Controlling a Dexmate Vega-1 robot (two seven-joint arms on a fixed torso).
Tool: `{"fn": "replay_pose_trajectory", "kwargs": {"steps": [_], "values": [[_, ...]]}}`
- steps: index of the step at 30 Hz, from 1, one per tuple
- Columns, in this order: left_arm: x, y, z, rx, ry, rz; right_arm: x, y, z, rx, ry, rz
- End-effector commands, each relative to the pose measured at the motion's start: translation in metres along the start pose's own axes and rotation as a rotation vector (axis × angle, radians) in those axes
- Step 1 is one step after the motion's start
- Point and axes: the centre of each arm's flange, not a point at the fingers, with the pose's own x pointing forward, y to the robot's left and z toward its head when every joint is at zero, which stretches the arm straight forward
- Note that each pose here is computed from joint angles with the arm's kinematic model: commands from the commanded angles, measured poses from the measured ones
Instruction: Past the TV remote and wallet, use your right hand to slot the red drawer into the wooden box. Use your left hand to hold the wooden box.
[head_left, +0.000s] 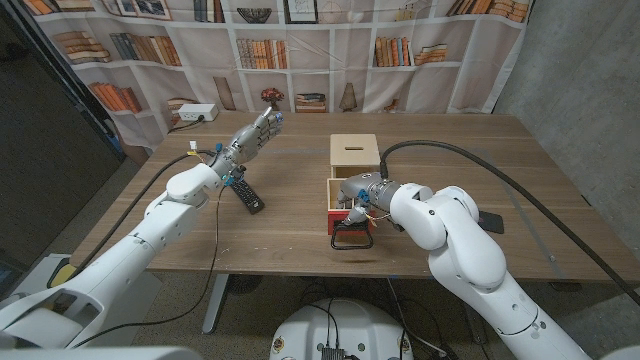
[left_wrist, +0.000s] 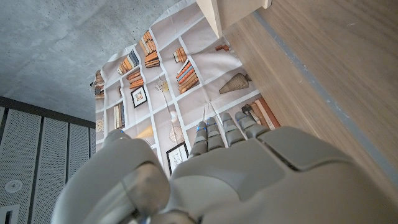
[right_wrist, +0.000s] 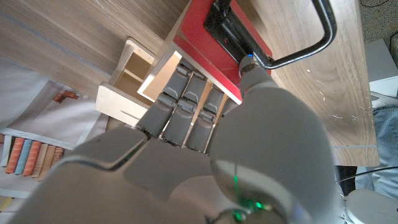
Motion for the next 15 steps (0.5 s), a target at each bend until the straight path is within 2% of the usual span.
{"fn": "replay_pose_trajectory", "kwargs": {"steps": [1,15], "values": [[0.004,0.005,0.006,0.007,-0.018,-0.012,0.015,-0.005,-0.006,0.018,-0.004,0.012],[0.004,0.007,0.002,0.003,0.001,-0.001,0.028,0.0,-0.017,-0.058,0.039,0.005]]}}
